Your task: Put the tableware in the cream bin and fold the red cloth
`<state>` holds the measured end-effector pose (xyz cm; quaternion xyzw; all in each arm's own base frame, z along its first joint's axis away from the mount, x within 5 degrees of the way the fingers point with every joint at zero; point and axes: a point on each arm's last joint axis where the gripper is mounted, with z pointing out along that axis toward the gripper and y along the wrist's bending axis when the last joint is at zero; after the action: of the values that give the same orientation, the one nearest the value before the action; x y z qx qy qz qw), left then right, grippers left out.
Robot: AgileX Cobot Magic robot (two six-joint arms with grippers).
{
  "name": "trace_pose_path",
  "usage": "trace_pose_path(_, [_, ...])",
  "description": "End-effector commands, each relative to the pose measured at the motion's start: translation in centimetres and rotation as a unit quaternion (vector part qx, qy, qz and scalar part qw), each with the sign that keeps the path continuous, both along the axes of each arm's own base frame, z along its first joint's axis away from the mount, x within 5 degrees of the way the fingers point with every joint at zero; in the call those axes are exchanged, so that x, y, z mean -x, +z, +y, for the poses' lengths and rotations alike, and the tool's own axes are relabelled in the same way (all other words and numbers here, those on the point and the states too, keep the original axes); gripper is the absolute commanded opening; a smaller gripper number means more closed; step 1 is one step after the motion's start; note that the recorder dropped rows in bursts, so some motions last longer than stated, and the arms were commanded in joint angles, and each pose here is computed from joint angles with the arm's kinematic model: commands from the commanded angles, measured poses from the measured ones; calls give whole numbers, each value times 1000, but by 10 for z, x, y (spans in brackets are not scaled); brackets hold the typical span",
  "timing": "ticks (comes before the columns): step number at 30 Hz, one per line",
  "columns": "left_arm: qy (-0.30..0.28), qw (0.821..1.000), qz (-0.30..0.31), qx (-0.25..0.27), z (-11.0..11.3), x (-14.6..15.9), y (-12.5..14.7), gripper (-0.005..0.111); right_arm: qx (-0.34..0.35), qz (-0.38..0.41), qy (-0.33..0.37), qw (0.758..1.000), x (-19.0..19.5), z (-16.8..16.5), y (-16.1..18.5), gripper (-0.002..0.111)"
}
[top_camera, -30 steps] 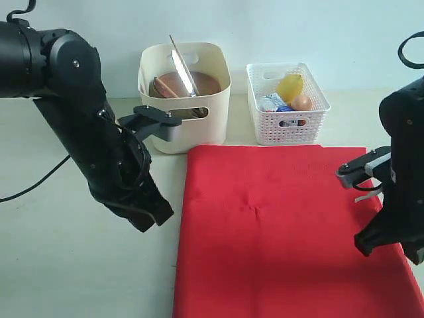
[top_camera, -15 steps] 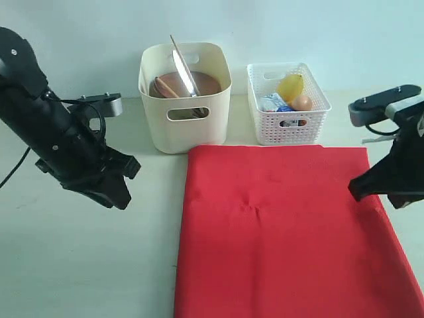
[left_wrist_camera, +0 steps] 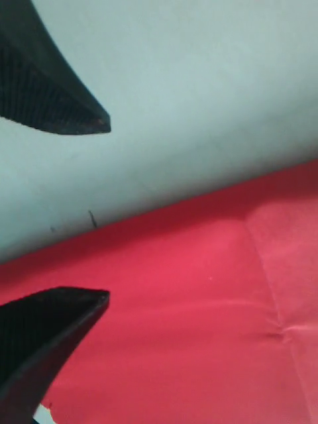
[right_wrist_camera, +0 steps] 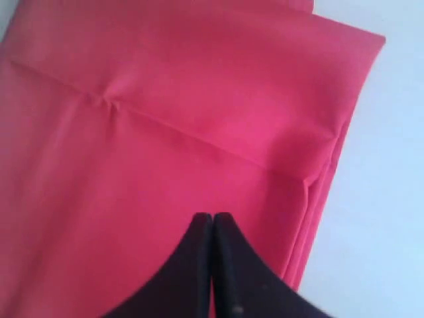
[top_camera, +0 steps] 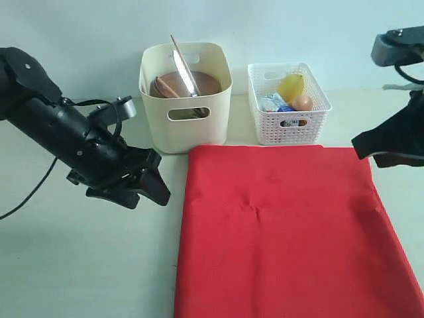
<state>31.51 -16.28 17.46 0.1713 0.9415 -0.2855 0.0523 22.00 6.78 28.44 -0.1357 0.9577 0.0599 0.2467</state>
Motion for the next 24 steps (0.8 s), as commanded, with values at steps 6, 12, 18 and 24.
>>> trace_pose_path(6, [0, 999, 23, 45, -14, 2, -24, 62, -3, -79, 4, 997, 19, -9, 27, 0])
trace_pose_path(12, [-2, 999, 27, 47, -15, 3, -24, 62, 75, -20, -52, 996, -1, -20, -14, 18])
trace_pose_path(18, [-6, 998, 30, 48, -15, 4, -24, 62, 88, 84, -120, 985, -28, -42, -66, 47])
trace_pose_path(24, [1, 998, 26, 50, -15, 2, -24, 62, 36, 103, -158, 981, -41, -60, -82, 54])
